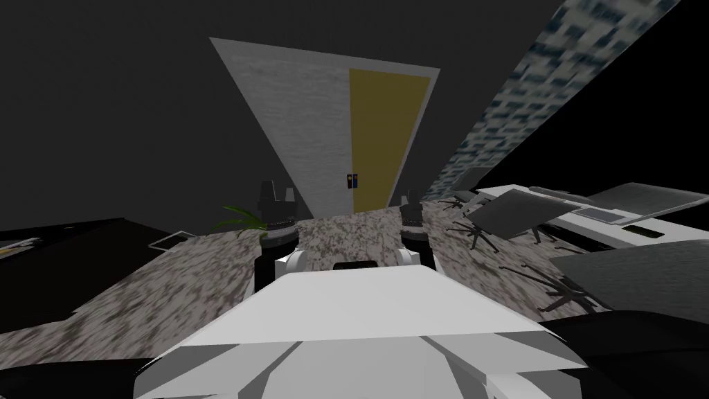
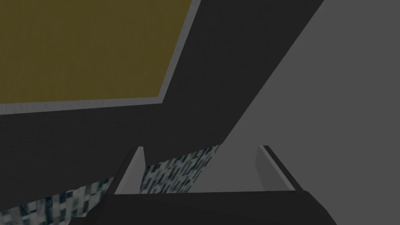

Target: Pull the door open

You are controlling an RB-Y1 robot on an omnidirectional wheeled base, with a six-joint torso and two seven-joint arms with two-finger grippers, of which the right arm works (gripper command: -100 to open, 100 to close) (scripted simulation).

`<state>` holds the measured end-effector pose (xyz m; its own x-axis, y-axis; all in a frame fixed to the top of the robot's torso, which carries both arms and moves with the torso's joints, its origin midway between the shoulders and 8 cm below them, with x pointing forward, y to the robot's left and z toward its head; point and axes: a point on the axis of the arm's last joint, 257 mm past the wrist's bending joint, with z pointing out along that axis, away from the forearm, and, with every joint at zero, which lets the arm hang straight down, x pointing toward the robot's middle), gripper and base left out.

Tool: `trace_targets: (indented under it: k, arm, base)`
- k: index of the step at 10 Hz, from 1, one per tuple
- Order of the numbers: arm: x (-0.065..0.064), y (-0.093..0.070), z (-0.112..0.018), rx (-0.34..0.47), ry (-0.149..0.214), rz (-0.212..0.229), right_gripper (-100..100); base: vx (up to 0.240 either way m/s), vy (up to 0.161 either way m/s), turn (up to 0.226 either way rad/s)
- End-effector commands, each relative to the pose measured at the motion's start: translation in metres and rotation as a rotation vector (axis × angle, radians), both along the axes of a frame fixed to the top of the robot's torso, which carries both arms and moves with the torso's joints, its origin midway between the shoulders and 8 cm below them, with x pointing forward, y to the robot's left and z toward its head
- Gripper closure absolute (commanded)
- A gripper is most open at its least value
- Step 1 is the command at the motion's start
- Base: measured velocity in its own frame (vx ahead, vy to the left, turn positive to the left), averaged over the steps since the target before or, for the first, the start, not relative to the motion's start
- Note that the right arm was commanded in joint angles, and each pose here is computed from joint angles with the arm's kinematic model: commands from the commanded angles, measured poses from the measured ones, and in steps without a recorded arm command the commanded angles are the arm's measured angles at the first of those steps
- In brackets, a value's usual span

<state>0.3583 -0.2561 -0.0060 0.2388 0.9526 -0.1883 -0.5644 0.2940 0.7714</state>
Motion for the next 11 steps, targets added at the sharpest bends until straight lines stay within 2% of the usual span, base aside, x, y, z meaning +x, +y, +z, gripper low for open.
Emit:
trace_targets:
  k: [1, 8, 10, 11]
  arm:
    - [0.004, 0.002, -0.008, 0.002, 0.017, 0.019, -100]
    - [0.027, 0.009, -0.054, 0.021, 0.114, 0.114, -100]
    - [0.034, 0.010, -0.073, 0.032, 0.155, 0.147, -100]
    - [0.036, 0.010, -0.078, 0.035, 0.166, 0.154, -100]
  base:
    - [0.214, -0.021, 0.014]
    - [0.187, 0.053, -0.004]
    - [0.171, 0.045, -0.001]
    - [0.157, 0.049, 0.002]
